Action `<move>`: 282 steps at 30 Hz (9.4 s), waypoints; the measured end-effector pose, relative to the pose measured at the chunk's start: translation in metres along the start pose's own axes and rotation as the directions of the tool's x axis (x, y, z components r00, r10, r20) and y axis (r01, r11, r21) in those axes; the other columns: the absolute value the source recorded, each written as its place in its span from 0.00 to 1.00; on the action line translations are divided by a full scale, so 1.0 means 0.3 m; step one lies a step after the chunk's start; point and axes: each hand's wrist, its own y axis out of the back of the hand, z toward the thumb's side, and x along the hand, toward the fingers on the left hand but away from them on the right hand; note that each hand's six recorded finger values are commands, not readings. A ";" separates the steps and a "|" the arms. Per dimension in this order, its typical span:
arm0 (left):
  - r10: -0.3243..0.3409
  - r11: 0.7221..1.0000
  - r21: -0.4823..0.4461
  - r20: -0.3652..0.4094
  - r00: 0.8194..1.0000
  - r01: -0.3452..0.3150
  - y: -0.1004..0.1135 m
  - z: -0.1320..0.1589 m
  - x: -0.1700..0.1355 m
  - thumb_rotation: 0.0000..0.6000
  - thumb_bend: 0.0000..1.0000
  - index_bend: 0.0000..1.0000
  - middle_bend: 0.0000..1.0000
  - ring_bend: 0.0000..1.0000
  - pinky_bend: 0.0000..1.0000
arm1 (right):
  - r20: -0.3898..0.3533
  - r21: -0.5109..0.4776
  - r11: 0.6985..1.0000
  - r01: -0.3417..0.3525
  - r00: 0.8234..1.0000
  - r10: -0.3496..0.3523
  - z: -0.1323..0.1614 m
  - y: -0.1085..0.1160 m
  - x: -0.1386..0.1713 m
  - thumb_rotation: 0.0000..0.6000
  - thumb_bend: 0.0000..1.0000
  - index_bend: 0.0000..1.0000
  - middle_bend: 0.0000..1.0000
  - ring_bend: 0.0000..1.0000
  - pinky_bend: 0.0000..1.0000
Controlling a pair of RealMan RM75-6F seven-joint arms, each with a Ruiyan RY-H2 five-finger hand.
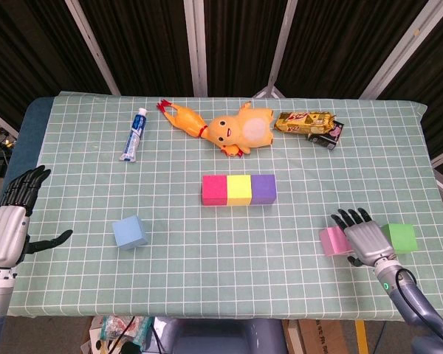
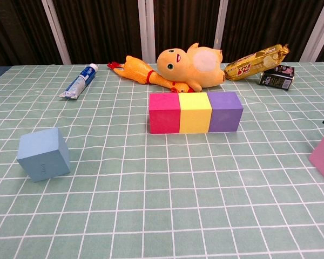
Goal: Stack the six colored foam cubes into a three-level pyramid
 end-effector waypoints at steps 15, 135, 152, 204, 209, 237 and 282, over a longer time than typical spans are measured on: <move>0.002 1.000 0.002 -0.003 1.000 -0.002 -0.003 -0.003 0.002 1.00 0.11 0.00 0.02 0.00 0.02 | 0.004 -0.031 0.999 0.017 1.000 -0.017 0.029 0.003 -0.055 1.00 0.27 0.00 0.00 0.00 0.00; -0.008 0.999 -0.043 -0.059 0.998 0.006 0.013 -0.058 0.034 1.00 0.11 0.00 0.02 0.00 0.02 | -0.072 -0.089 0.996 0.012 0.997 -0.019 0.573 0.710 -0.414 1.00 0.27 0.00 0.38 0.29 0.00; -0.007 0.999 -0.041 -0.060 0.998 0.004 0.014 -0.060 0.034 1.00 0.11 0.00 0.02 0.00 0.02 | -0.064 -0.079 0.997 0.001 0.998 -0.006 0.561 0.689 -0.428 1.00 0.27 0.00 0.38 0.29 0.00; -0.005 0.999 -0.041 -0.057 0.998 0.003 0.016 -0.059 0.032 1.00 0.11 0.00 0.02 0.00 0.02 | -0.088 0.013 1.000 0.024 0.996 -0.022 0.587 0.705 -0.430 1.00 0.27 0.00 0.38 0.29 0.00; -0.005 0.999 -0.041 -0.058 0.998 0.002 0.016 -0.059 0.032 1.00 0.11 0.00 0.02 0.00 0.02 | -0.089 0.015 1.000 0.022 0.996 -0.021 0.584 0.705 -0.431 1.00 0.27 0.00 0.38 0.29 0.00; -0.004 0.999 -0.041 -0.060 0.998 0.002 0.016 -0.061 0.033 1.00 0.11 0.00 0.02 0.00 0.02 | -0.093 0.014 1.000 0.019 0.996 -0.017 0.598 0.701 -0.439 1.00 0.27 0.00 0.38 0.29 0.00; -0.012 0.999 -0.039 -0.054 0.998 0.010 0.014 -0.058 0.024 1.00 0.11 0.00 0.02 0.00 0.02 | 0.021 0.041 0.998 0.056 0.998 -0.057 0.408 0.687 -0.310 1.00 0.27 0.00 0.00 0.02 0.00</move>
